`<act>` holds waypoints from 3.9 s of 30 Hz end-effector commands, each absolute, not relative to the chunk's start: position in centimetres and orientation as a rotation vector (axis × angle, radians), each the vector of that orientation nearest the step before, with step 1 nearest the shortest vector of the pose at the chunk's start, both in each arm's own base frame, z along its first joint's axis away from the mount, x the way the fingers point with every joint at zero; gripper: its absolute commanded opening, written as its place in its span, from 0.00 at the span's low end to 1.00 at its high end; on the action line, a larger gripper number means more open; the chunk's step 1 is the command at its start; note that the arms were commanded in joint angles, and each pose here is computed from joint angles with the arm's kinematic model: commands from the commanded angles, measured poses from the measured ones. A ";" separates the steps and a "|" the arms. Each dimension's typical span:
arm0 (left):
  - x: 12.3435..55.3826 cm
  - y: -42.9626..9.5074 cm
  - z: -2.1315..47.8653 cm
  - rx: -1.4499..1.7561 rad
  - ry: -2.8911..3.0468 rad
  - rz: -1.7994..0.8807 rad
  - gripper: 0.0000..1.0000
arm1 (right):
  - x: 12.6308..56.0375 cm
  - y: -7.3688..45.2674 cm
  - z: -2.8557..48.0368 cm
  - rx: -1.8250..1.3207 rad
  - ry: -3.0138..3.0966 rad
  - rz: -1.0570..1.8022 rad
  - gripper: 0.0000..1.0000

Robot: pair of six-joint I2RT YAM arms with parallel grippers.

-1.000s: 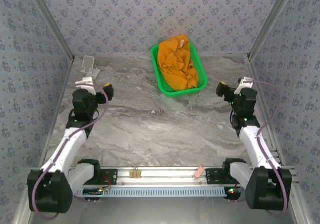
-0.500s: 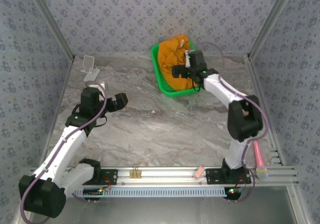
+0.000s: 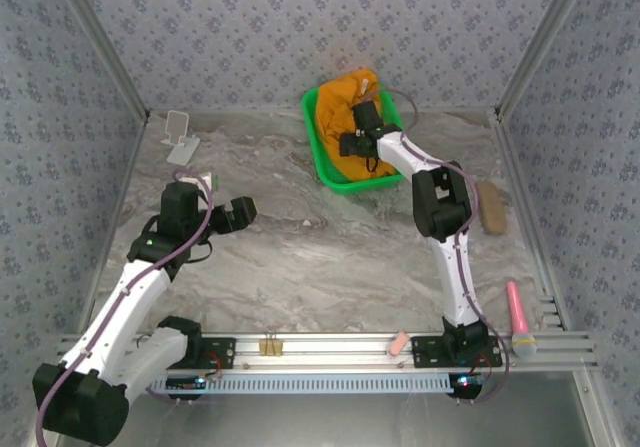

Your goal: Fold the inside-out t-shirt

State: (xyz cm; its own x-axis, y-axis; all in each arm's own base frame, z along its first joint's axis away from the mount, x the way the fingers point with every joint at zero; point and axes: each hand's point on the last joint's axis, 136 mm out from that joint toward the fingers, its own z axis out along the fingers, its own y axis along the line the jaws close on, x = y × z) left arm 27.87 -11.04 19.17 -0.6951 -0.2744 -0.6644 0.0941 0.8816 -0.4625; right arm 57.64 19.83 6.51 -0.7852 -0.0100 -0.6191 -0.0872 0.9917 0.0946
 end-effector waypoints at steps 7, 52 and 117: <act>28.0 -12.3 20.8 -0.069 2.232 -0.663 1.00 | 57.0 21.9 20.6 -0.164 2.134 0.432 0.00; 29.6 -6.6 6.9 -0.516 2.690 -0.249 1.00 | 49.3 26.1 11.3 -0.319 2.457 0.000 0.13; 27.8 -9.5 9.6 -0.401 2.722 -0.349 0.99 | 48.4 0.3 10.6 0.082 2.600 -0.246 0.31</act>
State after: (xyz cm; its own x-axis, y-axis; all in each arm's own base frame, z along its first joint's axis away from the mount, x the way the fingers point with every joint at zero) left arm 27.91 -9.16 8.36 -0.8933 -0.3232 -0.3123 -0.2412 0.9311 -0.2736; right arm 48.93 0.81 9.12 -0.8737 -0.0302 -0.4854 0.0690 0.9803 -0.1852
